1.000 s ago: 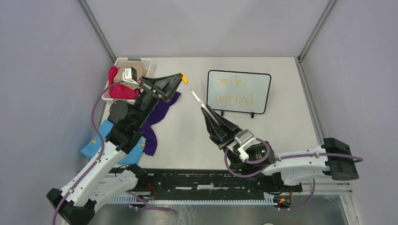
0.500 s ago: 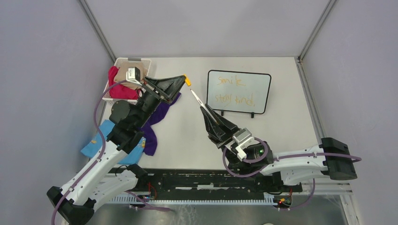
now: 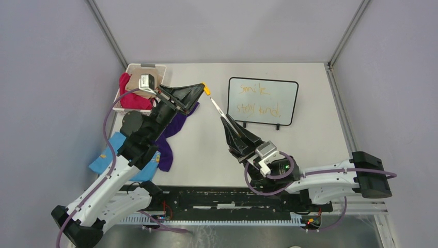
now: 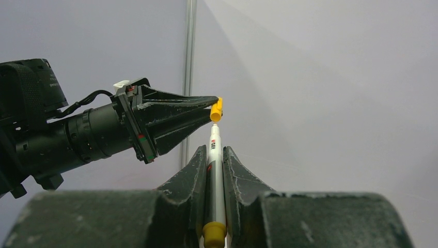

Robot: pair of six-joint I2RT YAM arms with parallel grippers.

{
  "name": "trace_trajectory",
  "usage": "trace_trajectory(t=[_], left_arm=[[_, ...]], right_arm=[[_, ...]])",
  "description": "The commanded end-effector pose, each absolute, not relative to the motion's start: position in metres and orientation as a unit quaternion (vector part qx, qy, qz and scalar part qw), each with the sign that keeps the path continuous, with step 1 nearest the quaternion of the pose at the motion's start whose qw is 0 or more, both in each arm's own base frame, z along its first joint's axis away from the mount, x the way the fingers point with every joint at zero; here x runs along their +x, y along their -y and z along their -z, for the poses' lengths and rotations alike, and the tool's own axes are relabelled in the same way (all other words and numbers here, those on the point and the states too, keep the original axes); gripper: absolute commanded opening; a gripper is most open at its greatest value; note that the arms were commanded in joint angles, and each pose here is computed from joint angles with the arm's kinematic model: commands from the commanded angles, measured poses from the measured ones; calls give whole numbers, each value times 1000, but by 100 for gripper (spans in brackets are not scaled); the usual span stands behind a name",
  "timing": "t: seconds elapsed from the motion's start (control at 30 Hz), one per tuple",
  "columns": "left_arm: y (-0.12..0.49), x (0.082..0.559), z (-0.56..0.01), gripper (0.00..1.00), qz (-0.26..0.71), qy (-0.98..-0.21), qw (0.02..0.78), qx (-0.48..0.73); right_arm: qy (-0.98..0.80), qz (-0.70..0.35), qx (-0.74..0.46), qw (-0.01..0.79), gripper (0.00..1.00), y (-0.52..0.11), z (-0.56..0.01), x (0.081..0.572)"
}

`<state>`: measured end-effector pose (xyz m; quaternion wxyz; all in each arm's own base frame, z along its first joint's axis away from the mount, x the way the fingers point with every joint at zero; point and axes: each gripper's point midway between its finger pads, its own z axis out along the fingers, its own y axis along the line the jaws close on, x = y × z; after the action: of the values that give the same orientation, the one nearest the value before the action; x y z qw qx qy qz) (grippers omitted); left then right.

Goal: Write a sentence on the whiteboard
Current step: Close the whiteboard marker at the center of the board.

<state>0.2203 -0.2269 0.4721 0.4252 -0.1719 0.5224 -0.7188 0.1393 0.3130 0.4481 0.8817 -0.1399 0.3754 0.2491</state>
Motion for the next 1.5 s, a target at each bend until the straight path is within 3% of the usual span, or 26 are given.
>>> trace_trajectory(t=[0.0, 0.97, 1.47], left_arm=[[224, 204, -491, 2, 740, -498, 428, -144], [227, 202, -482, 2, 735, -506, 429, -139], [210, 206, -493, 2, 713, -496, 469, -161]], right_arm=[[-363, -266, -93, 888, 0, -299, -472, 139], [-364, -271, -88, 887, 0, -298, -473, 139], [-369, -278, -90, 883, 0, -294, -471, 138]])
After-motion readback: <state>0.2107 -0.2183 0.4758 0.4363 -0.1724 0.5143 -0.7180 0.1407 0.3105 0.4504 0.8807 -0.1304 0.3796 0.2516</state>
